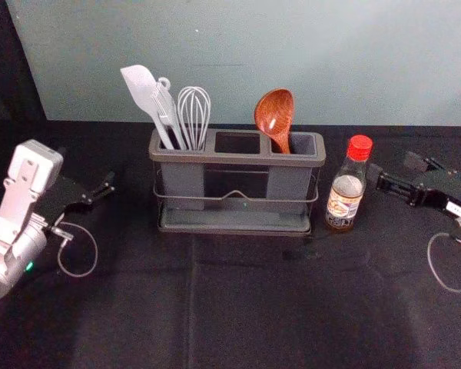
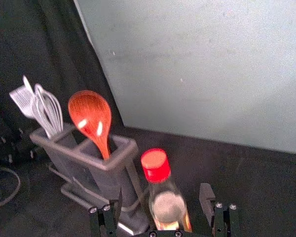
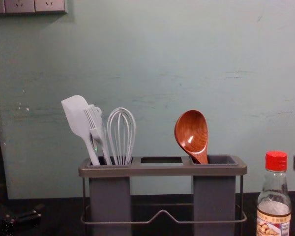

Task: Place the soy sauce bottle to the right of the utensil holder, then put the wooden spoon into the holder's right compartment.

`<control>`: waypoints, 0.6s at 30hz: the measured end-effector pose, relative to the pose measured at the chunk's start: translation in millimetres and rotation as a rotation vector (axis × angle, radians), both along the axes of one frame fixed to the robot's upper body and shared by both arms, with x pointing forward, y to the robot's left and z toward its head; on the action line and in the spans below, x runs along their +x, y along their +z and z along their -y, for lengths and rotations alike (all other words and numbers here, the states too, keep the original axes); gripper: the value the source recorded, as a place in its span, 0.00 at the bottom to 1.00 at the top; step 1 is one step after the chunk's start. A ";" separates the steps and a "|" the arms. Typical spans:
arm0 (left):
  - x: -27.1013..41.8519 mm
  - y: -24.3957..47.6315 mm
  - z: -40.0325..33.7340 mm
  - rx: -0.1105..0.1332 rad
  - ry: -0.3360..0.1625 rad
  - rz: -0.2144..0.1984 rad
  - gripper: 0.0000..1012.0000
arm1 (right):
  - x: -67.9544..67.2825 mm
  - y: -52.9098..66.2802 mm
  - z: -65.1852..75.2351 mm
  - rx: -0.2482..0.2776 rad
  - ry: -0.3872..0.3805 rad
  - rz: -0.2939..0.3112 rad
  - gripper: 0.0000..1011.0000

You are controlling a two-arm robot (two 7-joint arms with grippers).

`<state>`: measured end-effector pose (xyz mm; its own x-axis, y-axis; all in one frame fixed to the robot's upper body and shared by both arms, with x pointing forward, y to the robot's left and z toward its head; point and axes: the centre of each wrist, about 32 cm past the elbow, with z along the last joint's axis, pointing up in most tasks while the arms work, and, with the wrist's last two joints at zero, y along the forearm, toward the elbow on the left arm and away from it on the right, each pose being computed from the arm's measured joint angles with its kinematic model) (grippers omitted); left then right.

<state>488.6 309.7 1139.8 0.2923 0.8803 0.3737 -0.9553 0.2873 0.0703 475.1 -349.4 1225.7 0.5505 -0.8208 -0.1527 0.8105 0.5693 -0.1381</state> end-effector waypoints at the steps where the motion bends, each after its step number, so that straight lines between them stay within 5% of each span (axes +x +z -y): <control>1: 0.0 0.0 0.0 0.000 0.000 0.000 0.99 | -1.5 -3.3 0.4 -0.010 -0.004 -0.009 0.99; 9: 0.0 0.0 0.0 0.000 0.000 0.000 0.99 | -3.0 -21.5 -3.3 -0.059 -0.036 -0.057 0.99; 18: 0.0 0.0 0.0 0.000 0.000 0.000 0.99 | 2.8 -38.0 -18.2 -0.156 -0.064 -0.043 0.99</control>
